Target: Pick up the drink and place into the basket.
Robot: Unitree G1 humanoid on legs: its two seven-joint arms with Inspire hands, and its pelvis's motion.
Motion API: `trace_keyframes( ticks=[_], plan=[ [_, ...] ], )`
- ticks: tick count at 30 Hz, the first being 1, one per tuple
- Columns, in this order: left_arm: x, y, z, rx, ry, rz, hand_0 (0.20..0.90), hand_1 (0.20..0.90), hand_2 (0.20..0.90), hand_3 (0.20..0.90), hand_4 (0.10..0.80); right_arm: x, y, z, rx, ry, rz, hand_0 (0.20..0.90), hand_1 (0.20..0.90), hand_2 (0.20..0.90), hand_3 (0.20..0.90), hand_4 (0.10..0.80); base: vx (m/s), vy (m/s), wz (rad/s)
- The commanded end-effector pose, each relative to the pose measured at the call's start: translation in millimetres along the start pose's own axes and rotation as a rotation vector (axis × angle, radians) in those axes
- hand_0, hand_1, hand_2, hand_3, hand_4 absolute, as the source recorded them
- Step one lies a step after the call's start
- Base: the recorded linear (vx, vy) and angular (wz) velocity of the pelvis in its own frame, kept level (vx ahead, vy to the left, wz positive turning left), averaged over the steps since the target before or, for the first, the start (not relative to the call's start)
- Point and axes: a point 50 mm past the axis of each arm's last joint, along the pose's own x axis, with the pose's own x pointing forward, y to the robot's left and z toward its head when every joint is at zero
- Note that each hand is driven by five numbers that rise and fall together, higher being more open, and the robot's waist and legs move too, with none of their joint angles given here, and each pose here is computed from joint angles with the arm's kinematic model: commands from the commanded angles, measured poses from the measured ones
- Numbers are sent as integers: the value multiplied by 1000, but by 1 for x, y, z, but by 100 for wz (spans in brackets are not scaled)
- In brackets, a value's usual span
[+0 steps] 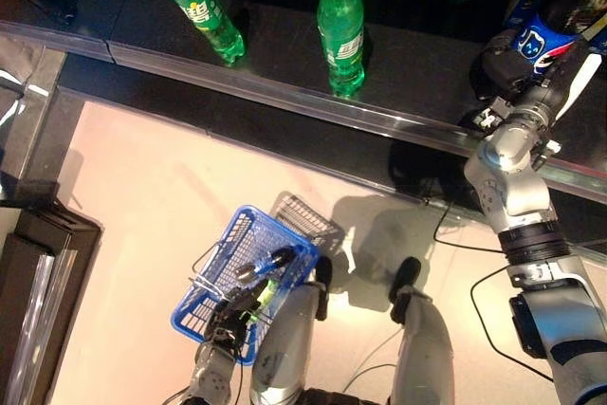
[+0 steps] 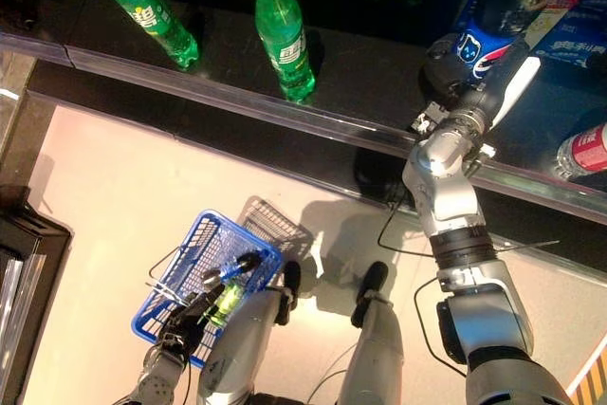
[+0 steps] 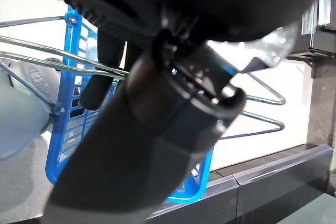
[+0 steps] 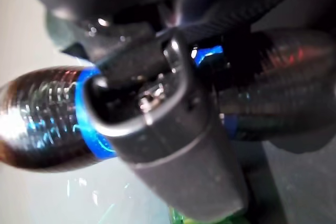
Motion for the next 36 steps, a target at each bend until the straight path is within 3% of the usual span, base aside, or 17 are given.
trace_keyframes(
  ticks=[1, 13, 25, 36],
  plan=[
    [-13, 13, 24, 26, -120, -67, 300, 300, 300, 200, 100, 18, -10, 69, 130, -274, -17, 300, 300, 300, 200, 100, 0, 0, 0],
    [-17, 22, 23, -34, -147, -60, 300, 300, 300, 200, 100, -1, -13, 66, 114, -327, 87, 300, 300, 300, 200, 100, 2, 5, 1],
    [-25, 22, 36, -126, -265, -82, 300, 300, 300, 200, 100, -60, -11, 51, 90, -404, 359, 300, 300, 300, 200, 100, 42, -5, 3],
    [-35, 2, 58, -164, -372, -228, 300, 300, 300, 200, 100, -114, 5, 39, 199, -260, 777, 300, 300, 300, 200, 100, 46, 21, 5]
  ],
)
